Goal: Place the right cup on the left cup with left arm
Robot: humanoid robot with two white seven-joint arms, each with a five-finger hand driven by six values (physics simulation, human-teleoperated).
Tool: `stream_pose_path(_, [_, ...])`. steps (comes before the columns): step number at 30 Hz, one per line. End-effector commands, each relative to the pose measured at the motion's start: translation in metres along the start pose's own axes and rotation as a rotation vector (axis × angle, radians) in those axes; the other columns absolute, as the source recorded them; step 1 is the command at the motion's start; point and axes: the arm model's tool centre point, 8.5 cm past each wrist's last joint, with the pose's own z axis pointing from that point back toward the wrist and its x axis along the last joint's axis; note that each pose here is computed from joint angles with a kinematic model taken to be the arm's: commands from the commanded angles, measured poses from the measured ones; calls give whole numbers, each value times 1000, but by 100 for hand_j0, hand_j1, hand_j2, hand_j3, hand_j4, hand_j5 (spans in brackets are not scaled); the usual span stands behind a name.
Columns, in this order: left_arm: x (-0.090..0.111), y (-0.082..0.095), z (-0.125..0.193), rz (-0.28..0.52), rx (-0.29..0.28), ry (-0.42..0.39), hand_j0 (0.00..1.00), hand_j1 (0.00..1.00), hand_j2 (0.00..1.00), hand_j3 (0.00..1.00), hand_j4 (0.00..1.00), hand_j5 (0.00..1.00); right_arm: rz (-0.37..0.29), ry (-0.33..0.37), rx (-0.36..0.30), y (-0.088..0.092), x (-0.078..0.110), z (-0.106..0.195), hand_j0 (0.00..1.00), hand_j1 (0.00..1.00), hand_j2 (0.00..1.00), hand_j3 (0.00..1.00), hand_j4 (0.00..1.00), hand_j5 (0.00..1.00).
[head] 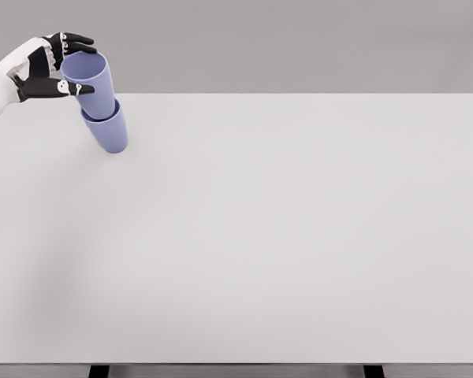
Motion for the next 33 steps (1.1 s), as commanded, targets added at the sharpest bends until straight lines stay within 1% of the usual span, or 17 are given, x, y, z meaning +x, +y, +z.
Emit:
stream_pose_path(1, [0,0,0,2,2,0,71,71,71,71,71,71,0,0,0,0,0,0,100,100,100,100,100,100])
stream_pose_path(9, [0,-3,-3,7,-3,-6,72,72,72,72,72,72,0,0,0,0,0,0,100,100,100,100,100,100])
stream_pose_path(15, [0,-2,-2,5,0,-7,77,77,77,77,77,77,0,0,0,0,0,0,100,100,100,100,100,100])
stream_pose_path(18, [0,-2,-2,5,0,-7,77,77,77,77,77,77,0,0,0,0,0,0,100,100,100,100,100,100])
stream_pose_path(20, [0,-1,-1,4,1,-6,78,78,78,78,78,78,0,0,0,0,0,0,100,100,100,100,100,100])
stream_pose_path(24, [0,-2,-2,-9,-3,0,87,87,87,87,87,87,0,0,0,0,0,0,100,100,100,100,100,100])
stream_pose_path(33, [1,-2,-2,-16,-3,-4,89,89,89,89,89,89,0,0,0,0,0,0,100,100,100,100,100,100])
